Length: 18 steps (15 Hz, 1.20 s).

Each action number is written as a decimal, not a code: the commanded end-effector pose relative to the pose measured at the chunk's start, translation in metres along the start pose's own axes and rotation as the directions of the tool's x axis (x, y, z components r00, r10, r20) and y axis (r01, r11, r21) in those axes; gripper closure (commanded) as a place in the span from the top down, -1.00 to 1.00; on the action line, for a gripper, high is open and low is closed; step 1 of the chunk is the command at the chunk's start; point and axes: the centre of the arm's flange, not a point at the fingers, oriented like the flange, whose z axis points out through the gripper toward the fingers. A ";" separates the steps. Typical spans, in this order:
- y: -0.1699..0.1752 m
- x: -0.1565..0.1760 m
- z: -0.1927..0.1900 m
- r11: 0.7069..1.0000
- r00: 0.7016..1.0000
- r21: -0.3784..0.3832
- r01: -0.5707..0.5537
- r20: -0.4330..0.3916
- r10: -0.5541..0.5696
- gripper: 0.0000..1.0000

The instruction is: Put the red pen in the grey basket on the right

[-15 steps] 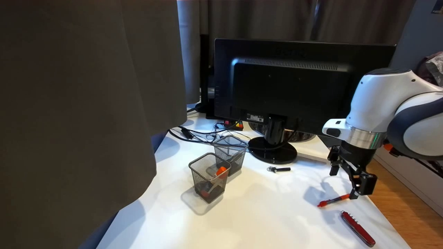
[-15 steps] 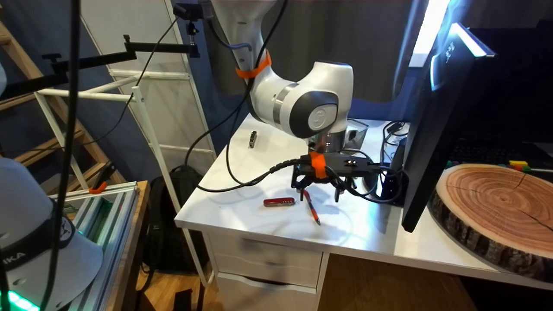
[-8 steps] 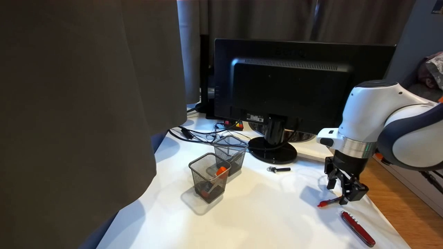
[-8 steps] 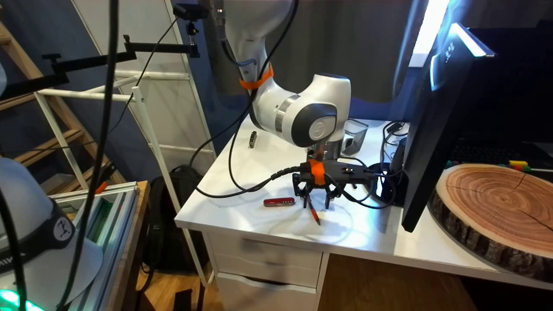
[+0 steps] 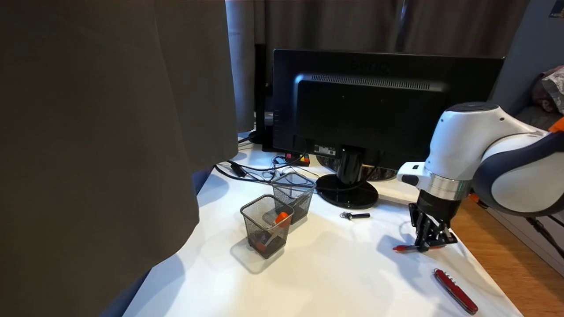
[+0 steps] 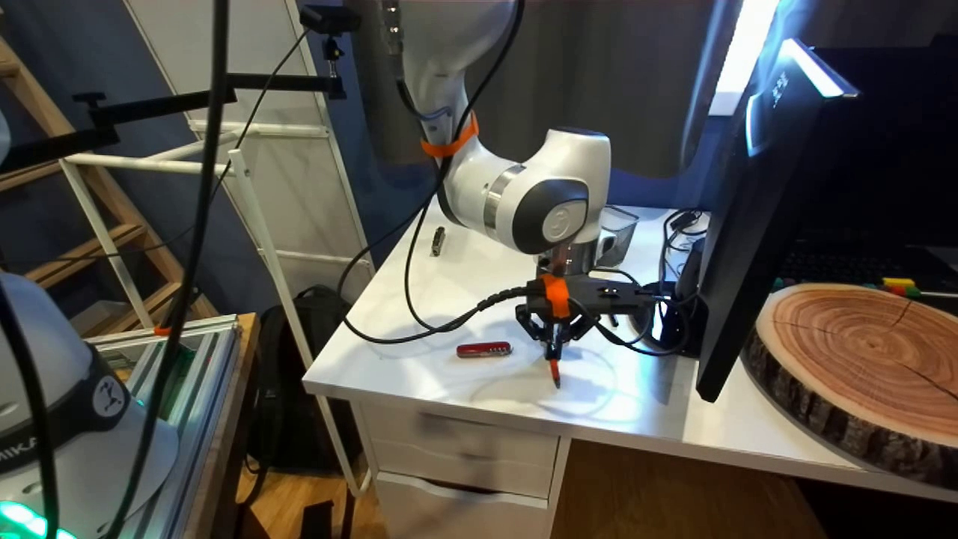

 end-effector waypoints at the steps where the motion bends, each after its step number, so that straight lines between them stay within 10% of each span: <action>1: 0.003 0.009 -0.005 0.999 1.000 -0.028 0.017 -0.020 -0.017 -0.94; 7: 0.002 0.022 -0.137 0.941 0.977 -0.320 0.109 -0.141 -0.162 -0.94; 14: 0.022 0.053 -0.121 0.943 0.976 -0.313 0.116 -0.139 -0.166 -0.94; 18: 0.066 0.131 -0.179 0.855 0.943 -0.478 0.202 -0.140 -0.301 -0.94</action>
